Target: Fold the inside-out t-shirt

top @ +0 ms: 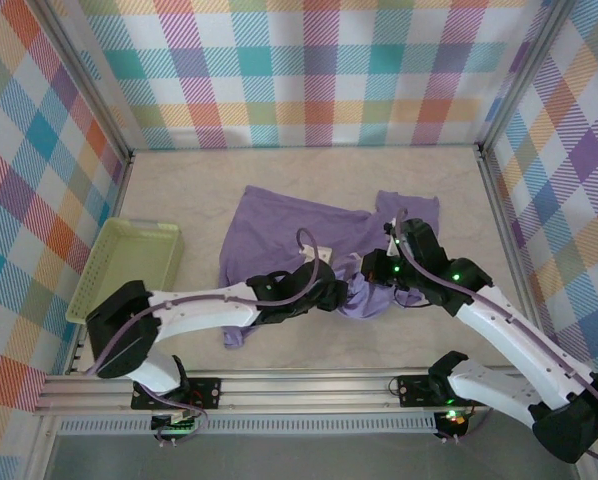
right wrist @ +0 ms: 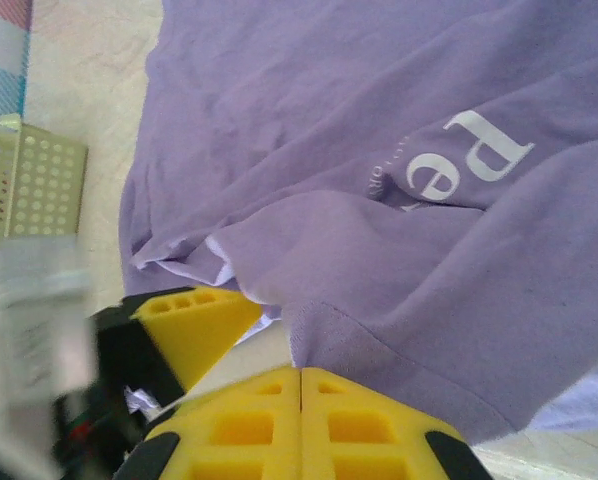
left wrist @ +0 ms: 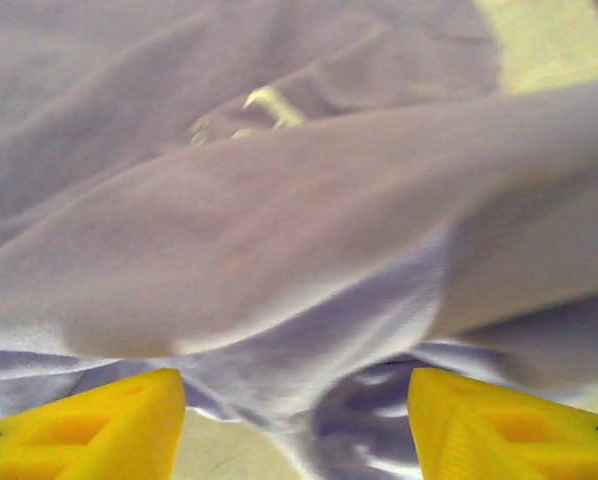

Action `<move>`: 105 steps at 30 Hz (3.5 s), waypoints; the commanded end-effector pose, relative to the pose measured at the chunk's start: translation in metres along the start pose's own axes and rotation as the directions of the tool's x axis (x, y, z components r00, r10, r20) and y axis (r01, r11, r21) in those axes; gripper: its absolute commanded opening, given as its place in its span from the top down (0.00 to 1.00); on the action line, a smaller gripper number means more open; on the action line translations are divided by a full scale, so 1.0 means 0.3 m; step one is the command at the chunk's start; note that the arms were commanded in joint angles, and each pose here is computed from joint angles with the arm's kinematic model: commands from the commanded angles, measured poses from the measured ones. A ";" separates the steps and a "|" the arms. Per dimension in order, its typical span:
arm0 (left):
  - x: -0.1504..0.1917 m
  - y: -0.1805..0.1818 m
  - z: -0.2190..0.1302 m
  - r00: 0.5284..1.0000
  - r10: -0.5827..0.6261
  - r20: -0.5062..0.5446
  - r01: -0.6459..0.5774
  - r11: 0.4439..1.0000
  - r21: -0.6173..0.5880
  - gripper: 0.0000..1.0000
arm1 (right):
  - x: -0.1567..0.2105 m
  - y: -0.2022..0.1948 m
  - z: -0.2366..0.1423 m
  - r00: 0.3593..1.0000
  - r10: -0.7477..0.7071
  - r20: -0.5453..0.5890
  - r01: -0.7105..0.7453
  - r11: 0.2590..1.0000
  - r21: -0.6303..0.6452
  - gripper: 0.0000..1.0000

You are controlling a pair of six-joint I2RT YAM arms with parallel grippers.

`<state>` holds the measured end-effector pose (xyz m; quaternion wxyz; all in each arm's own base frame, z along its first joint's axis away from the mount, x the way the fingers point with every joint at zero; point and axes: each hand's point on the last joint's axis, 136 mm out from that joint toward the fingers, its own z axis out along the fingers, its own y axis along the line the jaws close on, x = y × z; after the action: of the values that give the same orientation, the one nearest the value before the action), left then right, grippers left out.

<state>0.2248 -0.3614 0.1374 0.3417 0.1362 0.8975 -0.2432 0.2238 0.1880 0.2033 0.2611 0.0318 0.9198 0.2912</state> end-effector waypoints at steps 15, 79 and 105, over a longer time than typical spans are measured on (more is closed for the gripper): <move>-0.004 -0.183 0.005 0.996 0.083 0.018 -0.085 0.987 0.139 0.73 | 0.007 0.035 0.013 1.000 -0.022 -0.001 0.021 0.997 -0.070 1.00; -0.181 -0.157 -0.127 0.993 -0.112 0.039 0.100 0.967 0.236 1.00 | 0.067 -0.115 0.060 0.992 -0.122 0.027 0.122 0.993 0.002 0.57; -0.100 0.141 -0.148 0.983 -0.180 0.044 0.178 0.983 0.048 1.00 | 0.111 -0.124 0.191 0.982 -0.179 -0.057 0.180 0.984 0.002 1.00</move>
<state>0.2278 -0.3246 0.1790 0.3314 0.0820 0.8837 -0.3202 0.2311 0.1899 0.1004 0.2371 -0.0361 0.9401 0.2421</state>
